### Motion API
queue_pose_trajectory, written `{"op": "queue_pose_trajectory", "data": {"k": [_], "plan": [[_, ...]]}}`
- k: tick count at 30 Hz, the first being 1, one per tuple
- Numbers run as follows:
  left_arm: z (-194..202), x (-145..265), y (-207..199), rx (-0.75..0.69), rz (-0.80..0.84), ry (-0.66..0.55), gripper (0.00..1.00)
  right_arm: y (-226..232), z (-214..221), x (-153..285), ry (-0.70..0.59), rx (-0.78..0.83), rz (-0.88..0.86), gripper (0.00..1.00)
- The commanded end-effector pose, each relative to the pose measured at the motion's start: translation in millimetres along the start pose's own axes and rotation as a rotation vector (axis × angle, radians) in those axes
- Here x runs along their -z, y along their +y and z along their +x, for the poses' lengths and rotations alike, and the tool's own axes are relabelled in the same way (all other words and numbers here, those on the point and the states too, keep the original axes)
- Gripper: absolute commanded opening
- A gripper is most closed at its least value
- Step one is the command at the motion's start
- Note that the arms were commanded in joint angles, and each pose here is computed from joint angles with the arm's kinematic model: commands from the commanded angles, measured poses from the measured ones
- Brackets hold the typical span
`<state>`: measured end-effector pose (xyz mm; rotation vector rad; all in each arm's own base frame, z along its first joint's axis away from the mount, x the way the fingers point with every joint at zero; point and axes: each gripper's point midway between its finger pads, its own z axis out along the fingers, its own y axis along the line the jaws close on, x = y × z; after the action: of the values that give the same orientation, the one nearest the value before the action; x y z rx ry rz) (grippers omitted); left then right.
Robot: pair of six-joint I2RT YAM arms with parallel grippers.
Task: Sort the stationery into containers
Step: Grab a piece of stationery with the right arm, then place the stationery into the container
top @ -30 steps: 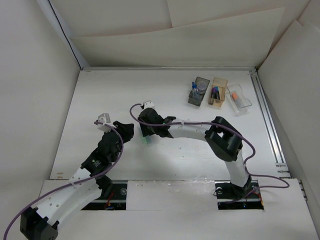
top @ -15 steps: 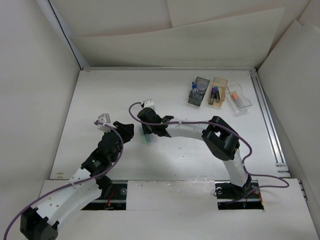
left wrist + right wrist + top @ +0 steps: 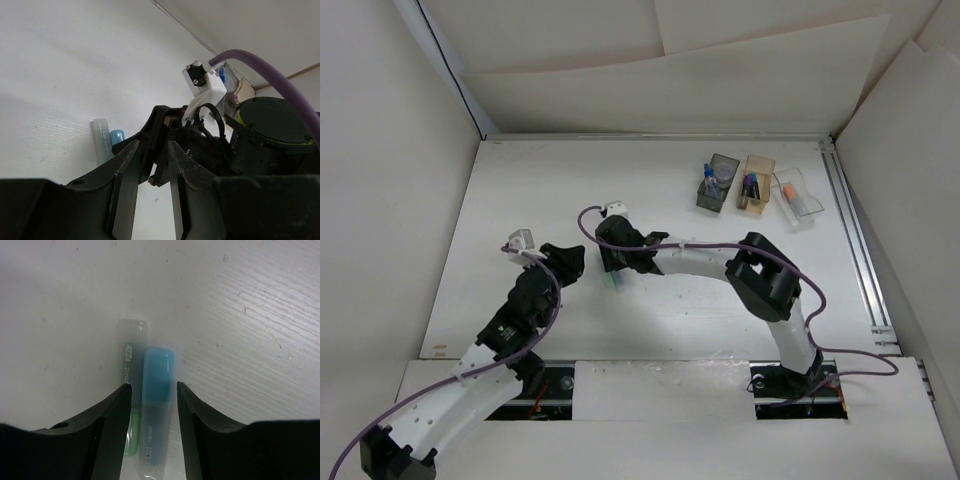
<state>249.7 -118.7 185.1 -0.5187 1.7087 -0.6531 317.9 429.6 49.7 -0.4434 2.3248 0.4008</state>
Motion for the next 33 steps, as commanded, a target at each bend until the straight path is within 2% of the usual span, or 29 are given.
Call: {"op": "queue_pose_trajectory", "data": {"k": [1, 6, 12, 14, 16, 18, 22, 23, 26, 27, 30, 31, 33], "plan": [[-9.0, 1.4, 0.8, -0.006, -0.003, -0.037, 0.25, 10.3, -2.6, -9.0, -0.020, -0.012, -0.021, 0.48], [-9.6, -0.6, -1.4, -0.007, -0.004, -0.036, 0.25, -2.8, -4.7, -10.8, -0.047, -0.010, 0.046, 0.40], [-4.5, -3.1, -0.3, -0.012, -0.004, -0.024, 0.25, -8.6, 6.6, -17.6, -0.027, -0.001, 0.068, 0.42], [-1.5, -3.9, -0.1, -0.016, -0.004, -0.011, 0.25, -15.6, 5.7, -18.4, -0.025, -0.004, 0.087, 0.31], [1.3, -5.3, 1.8, -0.022, -0.013, -0.003, 0.25, -12.1, -6.1, -9.5, -0.049, -0.013, 0.073, 0.14], [3.8, -7.6, 2.9, -0.027, -0.020, 0.003, 0.25, -22.9, -16.1, -1.2, -0.065, -0.033, 0.082, 0.10], [13.2, -10.8, 2.5, -0.034, -0.010, 0.034, 0.25, -57.3, -79.9, 47.2, -0.195, -0.080, 0.097, 0.08], [12.8, -12.2, 0.9, -0.031, -0.006, 0.031, 0.25, -71.1, -92.8, 54.3, -0.224, -0.106, 0.110, 0.08], [18.0, -14.4, -5.5, -0.028, 0.023, 0.054, 0.25, -156.7, -131.2, 82.1, -0.303, -0.197, 0.224, 0.06], [22.3, -14.8, -10.4, -0.026, 0.047, 0.075, 0.25, -209.4, -142.4, 90.4, -0.325, -0.250, 0.300, 0.06], [26.9, -15.2, -15.9, -0.020, 0.080, 0.093, 0.25, -292.6, -156.2, 117.5, -0.380, -0.345, 0.437, 0.06], [28.1, -14.7, -17.0, -0.020, 0.086, 0.100, 0.25, -338.6, -160.5, 131.2, -0.401, -0.386, 0.513, 0.06], [28.2, -14.3, -19.8, -0.026, 0.101, 0.103, 0.25, -387.8, -167.6, 146.0, -0.437, -0.416, 0.644, 0.06]]}}
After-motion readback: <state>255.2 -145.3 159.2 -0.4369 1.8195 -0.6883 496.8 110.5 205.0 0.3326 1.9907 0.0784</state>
